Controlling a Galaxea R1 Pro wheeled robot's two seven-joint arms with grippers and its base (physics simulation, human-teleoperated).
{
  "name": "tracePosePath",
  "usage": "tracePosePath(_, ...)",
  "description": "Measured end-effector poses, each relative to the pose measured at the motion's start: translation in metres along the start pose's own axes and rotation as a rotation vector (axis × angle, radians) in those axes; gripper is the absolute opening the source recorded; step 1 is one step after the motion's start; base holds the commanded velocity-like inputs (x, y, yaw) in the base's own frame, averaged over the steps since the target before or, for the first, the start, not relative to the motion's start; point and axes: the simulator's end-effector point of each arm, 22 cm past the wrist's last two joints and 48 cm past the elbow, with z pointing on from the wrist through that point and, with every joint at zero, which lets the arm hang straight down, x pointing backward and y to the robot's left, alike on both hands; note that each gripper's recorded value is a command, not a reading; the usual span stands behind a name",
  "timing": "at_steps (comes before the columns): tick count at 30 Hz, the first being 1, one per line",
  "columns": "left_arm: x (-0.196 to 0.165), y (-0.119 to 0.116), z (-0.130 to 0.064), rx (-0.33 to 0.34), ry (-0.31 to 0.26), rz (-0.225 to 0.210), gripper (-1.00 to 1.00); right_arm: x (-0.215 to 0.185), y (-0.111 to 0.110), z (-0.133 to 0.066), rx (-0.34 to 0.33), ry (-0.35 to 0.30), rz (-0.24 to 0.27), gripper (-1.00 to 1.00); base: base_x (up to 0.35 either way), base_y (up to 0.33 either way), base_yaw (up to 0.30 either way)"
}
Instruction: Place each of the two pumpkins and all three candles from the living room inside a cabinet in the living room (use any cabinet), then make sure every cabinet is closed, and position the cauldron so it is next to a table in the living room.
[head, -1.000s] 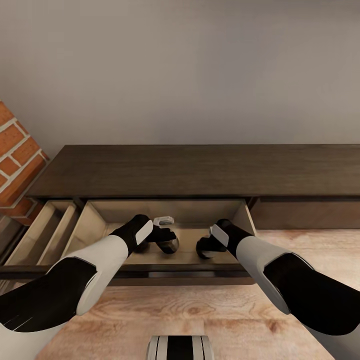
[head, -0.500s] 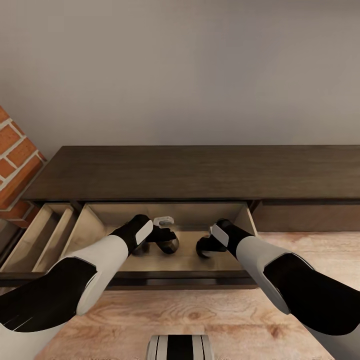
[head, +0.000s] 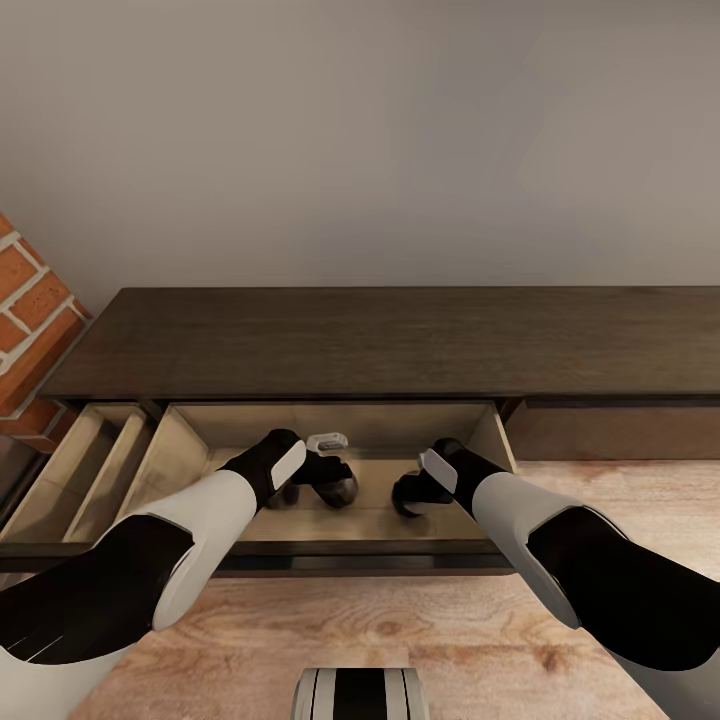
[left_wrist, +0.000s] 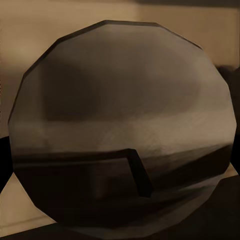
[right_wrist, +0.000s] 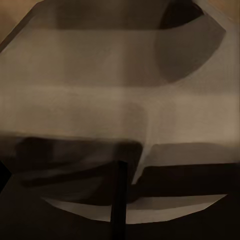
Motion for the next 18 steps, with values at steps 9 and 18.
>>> tracePosePath(9,0.0059,0.0028,0.0091,0.000,0.015,-0.005,-1.00,0.0049,-0.0013,0.0096,0.001,0.016,0.002,-1.00,0.000,0.000,0.000)
tracePosePath(18,0.0059,0.0029,0.0091,0.000,0.015,-0.005,-1.00,0.0049,-0.0014,0.0096,0.002,0.016,0.002,1.00,0.000,0.000,0.000)
